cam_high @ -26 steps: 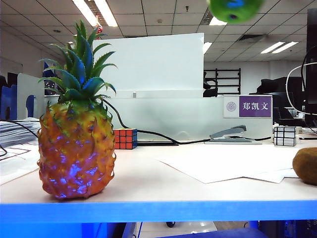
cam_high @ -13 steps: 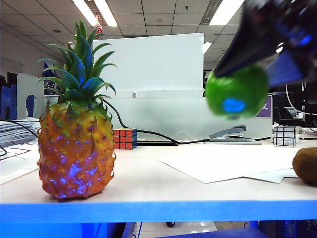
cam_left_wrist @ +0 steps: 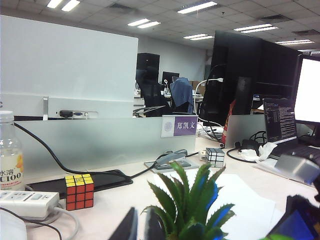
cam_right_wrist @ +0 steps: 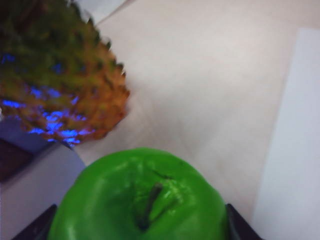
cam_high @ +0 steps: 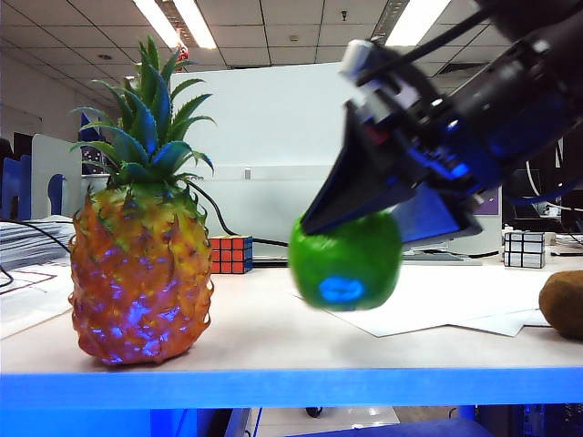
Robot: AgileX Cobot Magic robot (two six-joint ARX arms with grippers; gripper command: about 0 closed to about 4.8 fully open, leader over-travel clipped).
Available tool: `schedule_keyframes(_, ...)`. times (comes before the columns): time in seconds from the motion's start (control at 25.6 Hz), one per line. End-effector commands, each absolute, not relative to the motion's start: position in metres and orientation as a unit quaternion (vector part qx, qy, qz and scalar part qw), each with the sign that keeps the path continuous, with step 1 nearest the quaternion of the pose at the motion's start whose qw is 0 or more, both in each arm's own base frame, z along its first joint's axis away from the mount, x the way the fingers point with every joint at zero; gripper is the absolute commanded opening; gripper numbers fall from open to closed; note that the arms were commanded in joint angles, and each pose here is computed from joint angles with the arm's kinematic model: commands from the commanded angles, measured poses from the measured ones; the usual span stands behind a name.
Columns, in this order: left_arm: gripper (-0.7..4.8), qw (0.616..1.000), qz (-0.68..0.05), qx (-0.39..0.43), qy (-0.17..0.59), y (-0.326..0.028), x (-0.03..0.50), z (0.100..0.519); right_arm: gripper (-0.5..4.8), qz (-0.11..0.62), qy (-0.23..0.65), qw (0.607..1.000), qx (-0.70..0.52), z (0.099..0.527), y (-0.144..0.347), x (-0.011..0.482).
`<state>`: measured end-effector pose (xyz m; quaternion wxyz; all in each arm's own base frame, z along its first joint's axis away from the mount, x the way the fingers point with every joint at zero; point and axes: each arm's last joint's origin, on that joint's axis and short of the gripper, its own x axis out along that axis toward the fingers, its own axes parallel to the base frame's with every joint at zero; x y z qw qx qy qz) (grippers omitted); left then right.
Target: Arrange all the fruits from large to small from left to right in a row.
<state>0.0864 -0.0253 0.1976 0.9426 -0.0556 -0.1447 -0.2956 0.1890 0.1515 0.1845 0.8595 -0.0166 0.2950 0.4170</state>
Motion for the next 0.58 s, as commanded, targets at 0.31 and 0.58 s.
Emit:
schedule_keyframes(0.31, 0.35, 0.943, -0.297, -0.050, -0.144, -0.025, 0.086, 0.197, -0.06, 0.362, 0.281, 0.888, -0.046, 0.171, 0.166, 0.196)
schedule_keyframes(0.58, 0.35, 0.944, -0.297, -0.051, -0.138, -0.026, 0.087, 0.196, -0.05, 0.361, 0.293, 0.884, -0.049, 0.164, 0.168, 0.197)
